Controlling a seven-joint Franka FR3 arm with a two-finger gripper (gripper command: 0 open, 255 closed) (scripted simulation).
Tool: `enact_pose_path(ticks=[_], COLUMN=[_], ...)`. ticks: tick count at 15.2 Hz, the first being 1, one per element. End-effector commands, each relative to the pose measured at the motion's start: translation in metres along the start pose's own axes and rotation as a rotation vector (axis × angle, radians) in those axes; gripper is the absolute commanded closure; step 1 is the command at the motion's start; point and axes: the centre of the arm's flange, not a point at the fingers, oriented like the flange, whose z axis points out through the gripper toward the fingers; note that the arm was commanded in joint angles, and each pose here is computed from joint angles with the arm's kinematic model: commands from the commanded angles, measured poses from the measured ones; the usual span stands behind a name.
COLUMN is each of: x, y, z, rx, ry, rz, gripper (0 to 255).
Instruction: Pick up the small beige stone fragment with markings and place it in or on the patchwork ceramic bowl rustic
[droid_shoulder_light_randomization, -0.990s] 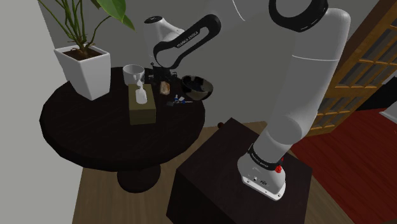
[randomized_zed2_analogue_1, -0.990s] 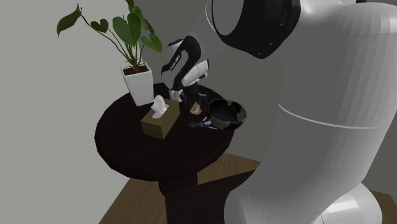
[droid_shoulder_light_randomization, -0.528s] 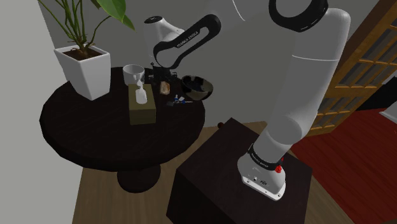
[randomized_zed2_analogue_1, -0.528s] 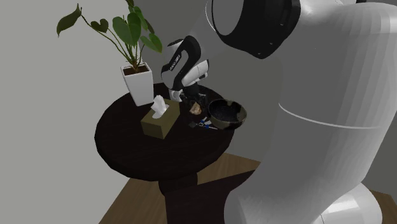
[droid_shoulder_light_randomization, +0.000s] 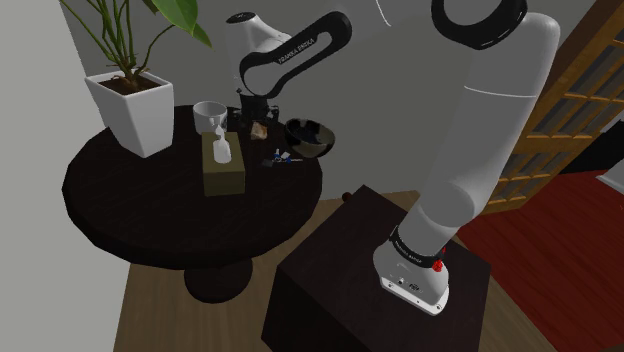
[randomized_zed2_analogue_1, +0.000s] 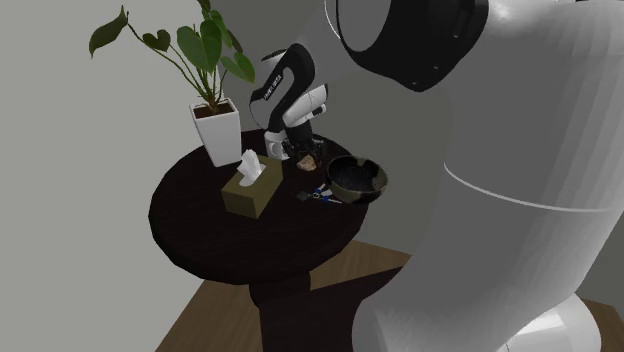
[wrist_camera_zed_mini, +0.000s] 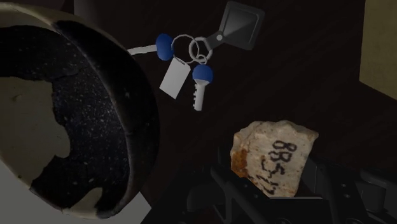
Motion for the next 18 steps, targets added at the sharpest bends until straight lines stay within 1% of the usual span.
enact_pose_path(ticks=[1,18], x=[0.001,0.013], y=[0.003,0.021], z=[-0.01,-0.097], rx=[0.0,0.0], ry=[0.0,0.0], rz=[0.0,0.0], gripper=[255,255])
